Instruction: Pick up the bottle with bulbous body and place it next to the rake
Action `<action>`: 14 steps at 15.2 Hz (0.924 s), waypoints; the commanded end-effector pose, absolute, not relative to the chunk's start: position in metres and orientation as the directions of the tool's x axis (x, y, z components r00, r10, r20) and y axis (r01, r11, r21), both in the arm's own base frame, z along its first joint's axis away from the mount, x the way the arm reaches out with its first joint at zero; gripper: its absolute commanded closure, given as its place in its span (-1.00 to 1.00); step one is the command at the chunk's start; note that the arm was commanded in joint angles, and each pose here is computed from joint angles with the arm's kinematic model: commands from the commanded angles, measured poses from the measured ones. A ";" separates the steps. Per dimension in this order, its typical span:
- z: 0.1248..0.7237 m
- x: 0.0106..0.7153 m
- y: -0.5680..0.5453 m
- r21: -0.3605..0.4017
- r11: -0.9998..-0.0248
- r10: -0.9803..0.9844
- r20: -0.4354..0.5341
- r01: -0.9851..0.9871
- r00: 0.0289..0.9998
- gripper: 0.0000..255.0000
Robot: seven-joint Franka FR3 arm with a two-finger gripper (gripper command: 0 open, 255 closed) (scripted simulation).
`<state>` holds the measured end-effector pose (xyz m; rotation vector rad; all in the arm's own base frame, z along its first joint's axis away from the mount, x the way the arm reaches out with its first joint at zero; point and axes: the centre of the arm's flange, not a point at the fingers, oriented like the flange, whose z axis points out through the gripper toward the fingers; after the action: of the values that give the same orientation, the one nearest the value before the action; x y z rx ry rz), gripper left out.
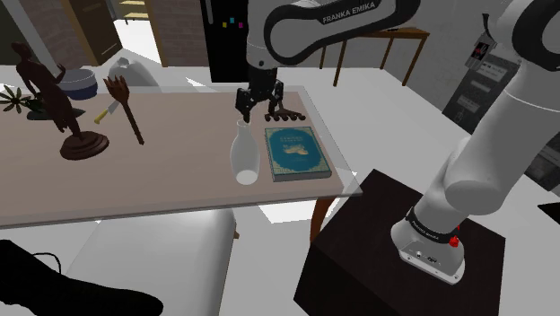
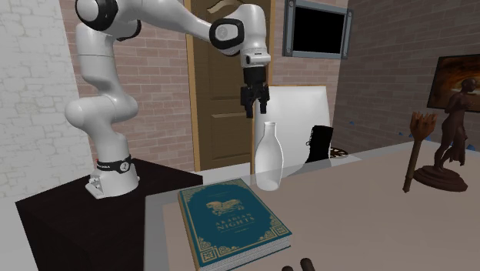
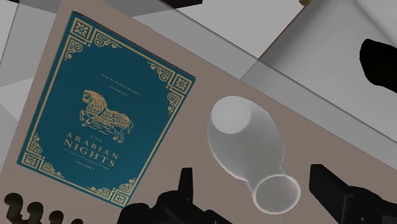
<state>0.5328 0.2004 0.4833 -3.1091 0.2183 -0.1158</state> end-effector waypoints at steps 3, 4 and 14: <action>0.467 0.564 0.229 -0.022 -0.990 -0.138 0.069 -0.137 0.988 -1.00; 0.462 0.564 0.229 -0.022 -0.990 -0.138 0.069 -0.137 0.988 -1.00; 0.427 0.566 0.229 -0.022 -0.990 -0.138 0.069 -0.137 0.988 -1.00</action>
<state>0.5665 0.2291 0.4279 -3.1154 0.2150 -0.1102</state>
